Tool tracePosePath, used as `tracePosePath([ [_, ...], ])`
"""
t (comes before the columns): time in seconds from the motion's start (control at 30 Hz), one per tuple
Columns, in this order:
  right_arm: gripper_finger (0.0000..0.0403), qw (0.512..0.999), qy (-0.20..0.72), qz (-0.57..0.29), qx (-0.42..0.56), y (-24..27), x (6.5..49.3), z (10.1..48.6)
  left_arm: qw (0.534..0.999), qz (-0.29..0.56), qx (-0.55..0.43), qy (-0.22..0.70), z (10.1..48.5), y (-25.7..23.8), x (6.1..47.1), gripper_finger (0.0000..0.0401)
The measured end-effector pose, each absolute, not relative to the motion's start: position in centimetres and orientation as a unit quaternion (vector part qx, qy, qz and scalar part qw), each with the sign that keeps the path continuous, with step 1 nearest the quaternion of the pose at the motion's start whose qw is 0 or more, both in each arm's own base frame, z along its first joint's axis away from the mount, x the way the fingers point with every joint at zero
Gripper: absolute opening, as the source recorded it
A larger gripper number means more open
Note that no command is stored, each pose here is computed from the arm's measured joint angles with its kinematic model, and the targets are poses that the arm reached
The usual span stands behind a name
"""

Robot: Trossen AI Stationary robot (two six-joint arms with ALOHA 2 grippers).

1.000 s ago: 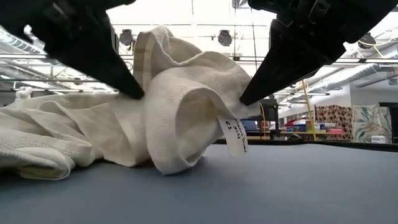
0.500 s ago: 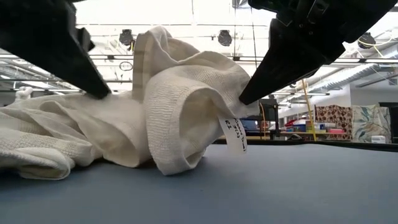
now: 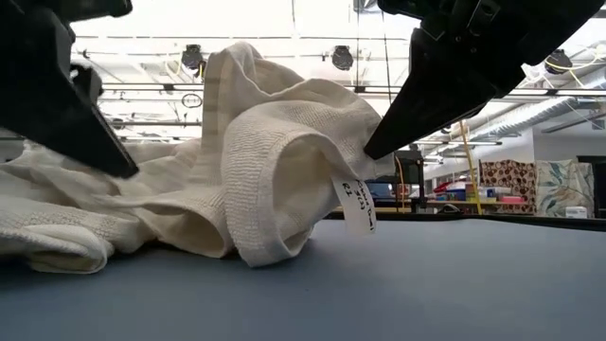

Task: Roll towel into tight, uniform cylinder
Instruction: Roll the white towel

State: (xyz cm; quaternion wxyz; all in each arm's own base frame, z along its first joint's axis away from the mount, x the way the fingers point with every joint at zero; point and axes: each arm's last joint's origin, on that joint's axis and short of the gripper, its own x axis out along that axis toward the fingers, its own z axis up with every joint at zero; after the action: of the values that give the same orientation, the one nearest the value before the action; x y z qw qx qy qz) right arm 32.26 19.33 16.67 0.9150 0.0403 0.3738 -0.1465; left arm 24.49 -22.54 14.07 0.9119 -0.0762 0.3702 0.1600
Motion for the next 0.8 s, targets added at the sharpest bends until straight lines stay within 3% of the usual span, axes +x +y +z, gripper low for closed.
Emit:
tracePosePath([
  [0.27, 0.0000, 0.915, 0.373, -0.146, 0.042, 19.3, 32.3, 16.7, 0.905, 0.181, -0.096, 0.373, 12.4, -22.0, 25.7, 0.0135],
  [0.8, 0.0000, 0.915, 0.375, -0.143, 0.042, 19.4, 32.3, 16.7, 0.908, 0.139, -0.139, 0.371, 11.4, -22.8, 27.0, 0.0136],
])
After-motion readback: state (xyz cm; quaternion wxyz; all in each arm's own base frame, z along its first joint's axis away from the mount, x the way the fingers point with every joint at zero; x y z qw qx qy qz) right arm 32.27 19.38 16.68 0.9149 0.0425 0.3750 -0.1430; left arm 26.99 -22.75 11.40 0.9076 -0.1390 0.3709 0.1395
